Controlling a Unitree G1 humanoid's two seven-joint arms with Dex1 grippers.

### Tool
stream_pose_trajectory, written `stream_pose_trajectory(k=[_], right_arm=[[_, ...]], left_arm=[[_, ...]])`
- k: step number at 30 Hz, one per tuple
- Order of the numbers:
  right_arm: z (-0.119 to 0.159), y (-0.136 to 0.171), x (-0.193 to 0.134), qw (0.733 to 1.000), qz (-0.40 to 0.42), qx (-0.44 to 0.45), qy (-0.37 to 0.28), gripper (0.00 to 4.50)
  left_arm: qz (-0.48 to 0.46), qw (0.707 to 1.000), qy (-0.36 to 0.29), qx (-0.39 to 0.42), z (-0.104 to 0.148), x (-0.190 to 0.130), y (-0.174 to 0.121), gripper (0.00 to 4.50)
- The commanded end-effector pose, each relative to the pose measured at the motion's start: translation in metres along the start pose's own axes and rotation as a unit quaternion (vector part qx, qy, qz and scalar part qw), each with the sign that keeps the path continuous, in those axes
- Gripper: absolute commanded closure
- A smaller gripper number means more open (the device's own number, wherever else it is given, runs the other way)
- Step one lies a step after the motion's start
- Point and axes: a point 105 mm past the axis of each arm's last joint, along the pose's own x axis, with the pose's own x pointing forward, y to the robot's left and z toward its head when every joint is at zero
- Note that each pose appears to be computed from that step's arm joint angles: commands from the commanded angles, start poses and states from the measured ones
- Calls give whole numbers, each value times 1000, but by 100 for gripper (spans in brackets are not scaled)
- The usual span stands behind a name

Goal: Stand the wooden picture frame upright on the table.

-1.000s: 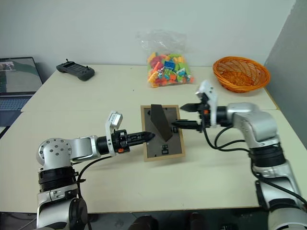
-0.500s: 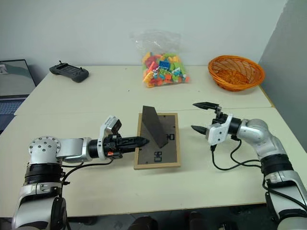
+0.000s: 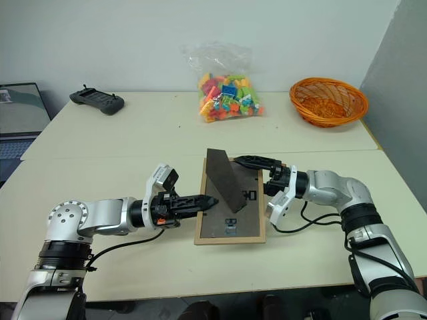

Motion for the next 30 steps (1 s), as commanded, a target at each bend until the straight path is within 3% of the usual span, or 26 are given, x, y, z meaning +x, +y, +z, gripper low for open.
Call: stream_pose_trajectory(k=[1,5,7,9,11,16,21,24,27,30], right_arm=[[1,-14,-8,1000,-19,-19,-9,168],[3,-9,-15,1000,-12,-20,-8,262],[4,-8,-16,1000,-11,-19,-9,291],[4,-10,-16,1000,-16,-17,-9,293],[2,-12,-14,1000,-22,-14,-6,294],[-10,-19,-13,999,-43,20,26,317],[-35,-18,-8,981,-41,160,98,317],[-51,-21,0,930,-52,342,126,317],[-61,-15,7,820,-48,557,123,317],[-64,-14,13,736,-52,665,113,317]], left_arm=[[-4,1000,-14,13,5,1,-6,311],[-3,1000,-13,12,3,3,-5,311],[-2,1000,-15,14,3,3,-5,311],[22,999,-32,30,7,3,-4,311],[24,998,-47,36,10,2,-5,248],[81,991,-79,70,26,-13,-1,141],[146,968,-130,158,55,-42,-7,31],[202,938,-144,241,62,-54,-16,0],[296,877,-118,361,57,-54,-12,0],[339,809,-121,465,57,-49,-15,0]])
